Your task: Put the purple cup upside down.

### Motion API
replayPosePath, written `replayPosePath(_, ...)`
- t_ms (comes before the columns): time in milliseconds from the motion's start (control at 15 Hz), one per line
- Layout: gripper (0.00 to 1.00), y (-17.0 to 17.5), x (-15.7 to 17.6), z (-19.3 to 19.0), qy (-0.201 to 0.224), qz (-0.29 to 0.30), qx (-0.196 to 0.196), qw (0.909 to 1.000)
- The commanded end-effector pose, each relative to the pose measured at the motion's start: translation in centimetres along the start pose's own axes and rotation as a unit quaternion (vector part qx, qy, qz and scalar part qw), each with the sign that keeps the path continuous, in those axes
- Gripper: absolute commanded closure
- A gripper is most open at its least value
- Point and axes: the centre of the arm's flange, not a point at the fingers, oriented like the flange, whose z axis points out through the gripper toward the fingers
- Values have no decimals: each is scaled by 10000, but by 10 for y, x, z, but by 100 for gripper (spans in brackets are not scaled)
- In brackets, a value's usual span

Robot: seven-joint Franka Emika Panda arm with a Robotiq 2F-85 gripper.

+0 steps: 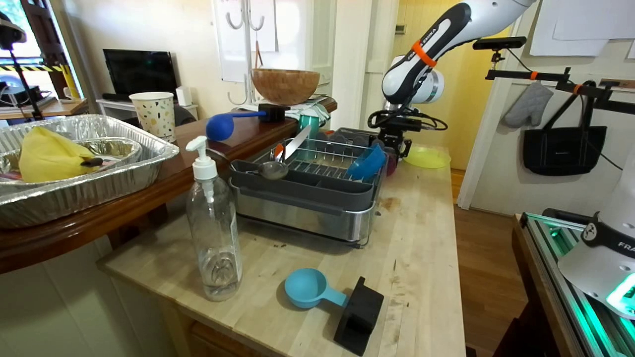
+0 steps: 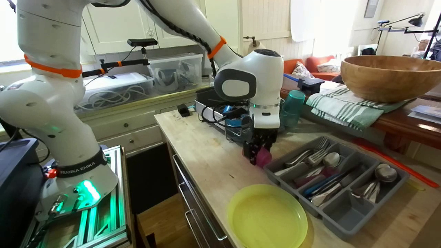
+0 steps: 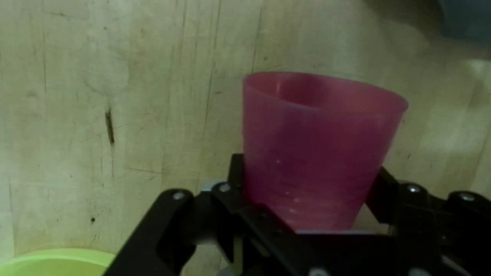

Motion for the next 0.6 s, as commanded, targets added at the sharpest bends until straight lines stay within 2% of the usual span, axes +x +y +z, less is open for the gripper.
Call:
replayPosePath(0,52,-1,-30,-6,441,-779,-480,9948)
replayPosePath(267,52,-1,-54,-13,1126,-1750,-789,9749)
replayPosePath(533,52,4,-66,-23,1700,-2343,-707,9546)
